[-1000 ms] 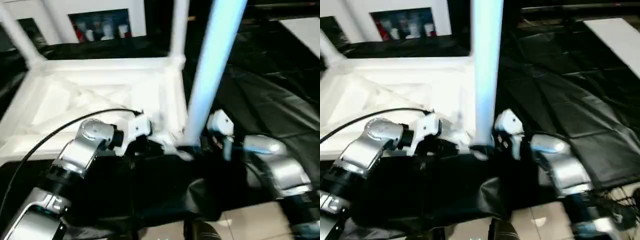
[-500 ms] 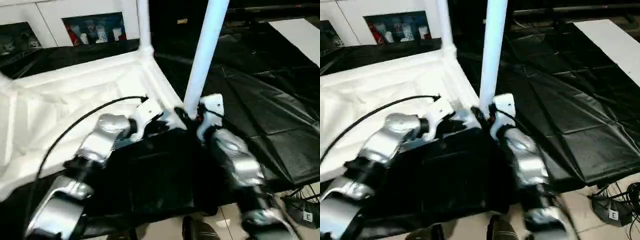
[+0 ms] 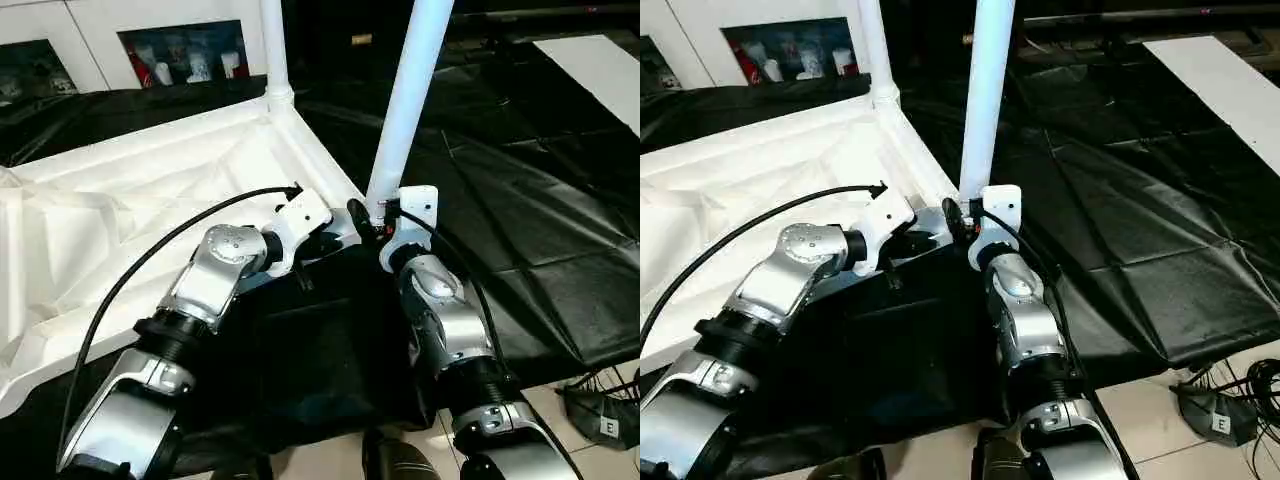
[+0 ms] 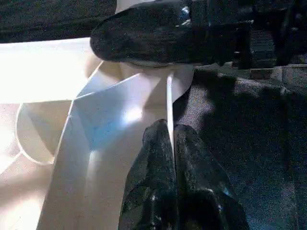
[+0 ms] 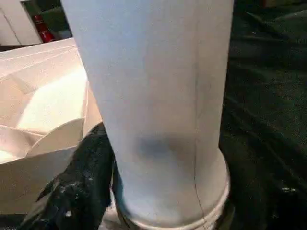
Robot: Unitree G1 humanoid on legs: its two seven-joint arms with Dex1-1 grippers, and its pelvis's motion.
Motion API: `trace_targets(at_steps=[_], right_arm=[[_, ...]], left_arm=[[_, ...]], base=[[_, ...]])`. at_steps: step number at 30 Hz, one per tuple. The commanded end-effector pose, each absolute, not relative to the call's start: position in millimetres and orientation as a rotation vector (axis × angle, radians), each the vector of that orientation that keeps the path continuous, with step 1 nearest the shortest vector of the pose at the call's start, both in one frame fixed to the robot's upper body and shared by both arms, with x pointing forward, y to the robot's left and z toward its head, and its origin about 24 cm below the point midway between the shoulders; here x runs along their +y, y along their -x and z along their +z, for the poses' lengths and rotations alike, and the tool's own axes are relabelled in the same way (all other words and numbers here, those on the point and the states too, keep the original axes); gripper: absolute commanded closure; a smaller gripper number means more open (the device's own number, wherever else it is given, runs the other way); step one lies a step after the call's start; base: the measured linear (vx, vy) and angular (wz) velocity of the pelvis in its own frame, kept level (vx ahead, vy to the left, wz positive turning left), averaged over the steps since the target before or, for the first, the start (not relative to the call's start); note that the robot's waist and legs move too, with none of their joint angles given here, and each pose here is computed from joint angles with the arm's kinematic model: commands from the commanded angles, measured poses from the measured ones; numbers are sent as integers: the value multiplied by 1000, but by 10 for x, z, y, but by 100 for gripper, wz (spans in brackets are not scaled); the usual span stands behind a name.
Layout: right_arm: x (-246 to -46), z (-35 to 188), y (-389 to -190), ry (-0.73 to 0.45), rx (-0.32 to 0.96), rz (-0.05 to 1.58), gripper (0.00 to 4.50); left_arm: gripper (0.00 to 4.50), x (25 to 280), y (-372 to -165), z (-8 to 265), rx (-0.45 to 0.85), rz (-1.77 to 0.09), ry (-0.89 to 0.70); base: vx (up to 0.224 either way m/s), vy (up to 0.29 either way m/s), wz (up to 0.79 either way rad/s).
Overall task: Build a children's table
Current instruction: Rotate leg to tighten
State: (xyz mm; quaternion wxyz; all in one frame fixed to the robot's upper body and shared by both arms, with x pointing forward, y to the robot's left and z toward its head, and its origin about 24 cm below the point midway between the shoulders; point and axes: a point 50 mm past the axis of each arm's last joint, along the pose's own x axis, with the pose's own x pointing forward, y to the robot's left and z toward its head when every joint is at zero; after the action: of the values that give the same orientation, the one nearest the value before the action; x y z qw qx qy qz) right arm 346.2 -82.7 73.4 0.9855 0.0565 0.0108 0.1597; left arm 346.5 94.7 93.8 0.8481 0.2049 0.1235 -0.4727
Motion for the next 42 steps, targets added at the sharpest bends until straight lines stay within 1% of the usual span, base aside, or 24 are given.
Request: trace_targets(at_steps=[1,3,6,8,9,10,11,12,13,14,15,16,17,18,19,20,25,30,31,34,36,37,38,42], right_arm=[[-819,832,-3448,-62,-7,432,78],[-852,871,-3425,-23,-14,491,78],[-997,909,-3330,88,-12,637,78],[-1086,923,-3265,134,-6,718,78],[-1238,943,-3143,177,13,850,78],[-1238,943,-3143,177,13,850,78],[-1309,949,-3080,192,29,915,78],[-1309,949,-3080,192,29,915,78],[-1444,955,-2959,240,70,1038,78],[-1456,956,-2949,244,74,1048,78],[-1530,954,-2889,281,107,1111,78],[-1531,954,-2888,281,108,1112,78],[-1582,936,-2861,318,141,1145,78],[-1582,936,-2861,318,141,1145,78],[-1612,911,-2842,348,174,1171,78],[-1617,911,-2836,350,182,1179,78],[-1536,972,-2824,320,161,1222,78],[-1494,963,-2820,308,174,1268,78],[-1494,963,-2820,308,176,1271,102],[-1501,963,-2825,310,189,1283,111],[-1504,959,-2831,311,193,1284,124],[-1504,955,-2832,315,197,1285,137],[-1501,950,-2832,317,201,1287,137],[-1491,930,-2843,325,207,1285,176]], left_arm=[[450,1017,-3365,758,315,-1041,-401],[450,1047,-3355,764,315,-1043,-406],[450,1090,-3315,776,315,-1074,-410],[450,1114,-3300,780,317,-1088,-415],[450,1154,-3260,787,314,-1131,-414],[450,1154,-3260,787,314,-1131,-414],[450,1163,-3226,797,300,-1176,-416],[450,1163,-3226,797,300,-1176,-416],[450,1180,-3119,820,287,-1300,-405],[450,1181,-3110,823,286,-1312,-404],[450,1189,-3050,841,285,-1384,-400],[450,1189,-3049,842,285,-1386,-400],[450,1188,-3033,858,284,-1414,-396],[450,1188,-3033,858,284,-1414,-396],[450,1178,-3019,880,282,-1449,-389],[450,1176,-3011,885,286,-1462,-386],[450,1164,-3010,893,285,-1464,-389],[450,1186,-2987,865,296,-1466,-390],[450,1189,-2984,862,297,-1468,-390],[450,1204,-2998,859,301,-1461,-393],[450,1207,-3007,863,301,-1459,-394],[450,1209,-3010,866,301,-1458,-395],[450,1210,-3016,871,300,-1456,-394],[450,1214,-3029,871,302,-1448,-401]], base=[[0,0,0],[0,0,0],[0,0,0],[0,0,0],[0,0,0],[0,0,0],[0,0,0],[0,0,0],[0,0,0],[0,0,0],[0,0,0],[0,0,0],[0,0,0],[0,0,0],[0,0,0],[0,0,0],[0,0,0],[0,0,0],[0,0,0],[0,0,0],[0,0,0],[0,0,0],[0,0,0],[0,0,0]])
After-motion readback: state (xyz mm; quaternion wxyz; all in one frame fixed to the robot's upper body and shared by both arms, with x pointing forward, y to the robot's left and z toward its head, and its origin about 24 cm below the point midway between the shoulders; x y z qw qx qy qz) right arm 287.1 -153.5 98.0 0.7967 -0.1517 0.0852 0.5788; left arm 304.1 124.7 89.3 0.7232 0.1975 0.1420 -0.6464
